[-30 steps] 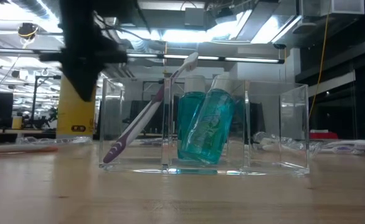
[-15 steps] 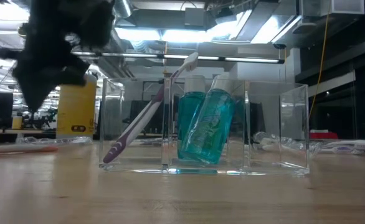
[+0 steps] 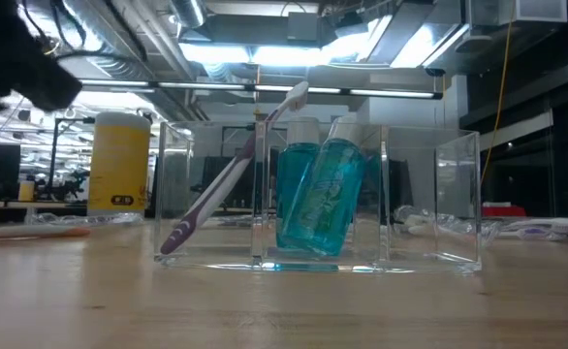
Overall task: Pick & Place toothbrushing station
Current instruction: Put the orange toothbrush into the right section of the transparent organizer
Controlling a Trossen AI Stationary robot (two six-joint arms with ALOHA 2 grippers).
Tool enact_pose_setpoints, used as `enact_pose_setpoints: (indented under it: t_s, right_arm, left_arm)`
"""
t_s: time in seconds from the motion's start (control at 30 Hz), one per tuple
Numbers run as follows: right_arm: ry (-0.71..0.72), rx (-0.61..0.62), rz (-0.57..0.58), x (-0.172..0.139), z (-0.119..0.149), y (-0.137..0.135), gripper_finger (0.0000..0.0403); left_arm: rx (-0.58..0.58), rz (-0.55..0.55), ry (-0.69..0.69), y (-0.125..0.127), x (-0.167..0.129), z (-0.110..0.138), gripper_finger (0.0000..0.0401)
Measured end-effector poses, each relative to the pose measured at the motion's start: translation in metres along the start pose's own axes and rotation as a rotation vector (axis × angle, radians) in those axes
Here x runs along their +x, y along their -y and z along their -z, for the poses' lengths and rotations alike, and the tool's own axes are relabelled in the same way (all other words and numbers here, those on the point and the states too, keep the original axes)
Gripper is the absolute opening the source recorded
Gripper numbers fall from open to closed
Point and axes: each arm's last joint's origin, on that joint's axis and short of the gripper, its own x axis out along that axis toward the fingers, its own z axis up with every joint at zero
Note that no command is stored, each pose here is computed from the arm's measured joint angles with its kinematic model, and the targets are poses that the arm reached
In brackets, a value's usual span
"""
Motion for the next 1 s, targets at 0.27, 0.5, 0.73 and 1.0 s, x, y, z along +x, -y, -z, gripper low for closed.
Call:
enact_pose_setpoints:
  t_s: [0.27, 0.5, 0.73, 1.0]
  right_arm:
    - [-0.001, -0.015, 0.000, 0.000, 0.000, 0.000, 0.0148]
    - [-0.001, -0.016, -0.003, 0.000, 0.000, 0.000, 0.0148]
    - [-0.005, -0.015, -0.009, -0.001, 0.000, -0.001, 0.0148]
    - [-0.004, -0.007, -0.006, -0.001, 0.000, -0.001, 0.0148]
  left_arm:
    - [-0.032, 0.059, 0.084, 0.004, 0.000, 0.009, 0.0146]
    - [0.037, 0.015, 0.066, 0.014, 0.016, 0.003, 0.0169]
    - [0.070, -0.046, 0.024, 0.029, 0.048, 0.006, 0.0148]
    - [0.058, -0.054, 0.054, 0.034, 0.054, 0.001, 0.0026]
